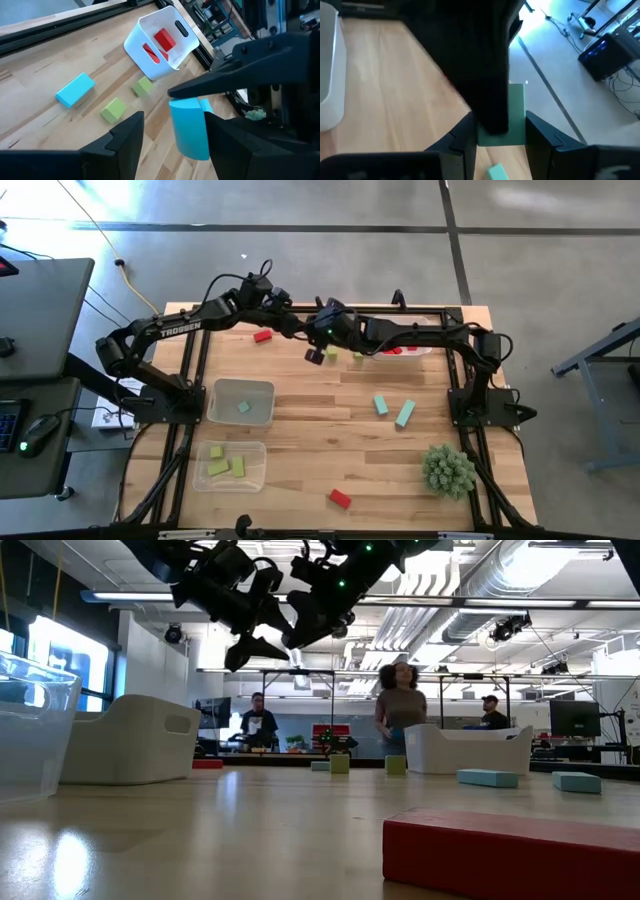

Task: Sort & place blocks by color
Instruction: Put the blue block into the gray bin

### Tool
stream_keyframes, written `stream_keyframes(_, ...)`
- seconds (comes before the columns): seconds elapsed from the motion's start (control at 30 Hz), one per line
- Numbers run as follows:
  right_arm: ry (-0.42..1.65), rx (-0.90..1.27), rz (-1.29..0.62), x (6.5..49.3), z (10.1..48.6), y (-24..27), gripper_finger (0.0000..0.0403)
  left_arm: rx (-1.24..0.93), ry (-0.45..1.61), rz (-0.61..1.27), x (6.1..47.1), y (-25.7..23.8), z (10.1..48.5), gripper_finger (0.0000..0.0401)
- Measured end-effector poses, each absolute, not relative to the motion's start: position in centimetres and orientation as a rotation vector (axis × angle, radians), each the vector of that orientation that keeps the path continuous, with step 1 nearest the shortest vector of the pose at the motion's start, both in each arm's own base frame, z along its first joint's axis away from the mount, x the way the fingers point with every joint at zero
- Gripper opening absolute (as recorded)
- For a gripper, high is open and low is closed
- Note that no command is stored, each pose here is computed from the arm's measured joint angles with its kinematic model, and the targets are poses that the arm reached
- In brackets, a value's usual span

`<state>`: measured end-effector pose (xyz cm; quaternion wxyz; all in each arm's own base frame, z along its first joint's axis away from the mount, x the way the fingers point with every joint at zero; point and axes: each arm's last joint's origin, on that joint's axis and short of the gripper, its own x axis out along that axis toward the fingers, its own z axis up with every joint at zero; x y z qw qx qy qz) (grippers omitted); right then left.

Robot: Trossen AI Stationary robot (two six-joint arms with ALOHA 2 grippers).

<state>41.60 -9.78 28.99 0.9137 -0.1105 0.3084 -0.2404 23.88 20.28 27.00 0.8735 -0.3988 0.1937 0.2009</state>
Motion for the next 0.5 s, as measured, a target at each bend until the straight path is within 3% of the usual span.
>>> stream_keyframes(0.5, 0.639, -0.254, -0.514, 41.57, 29.03, -9.99, 0.0103, -0.782, 0.369, 0.399, 24.28, 20.44, 27.25, 0.0065)
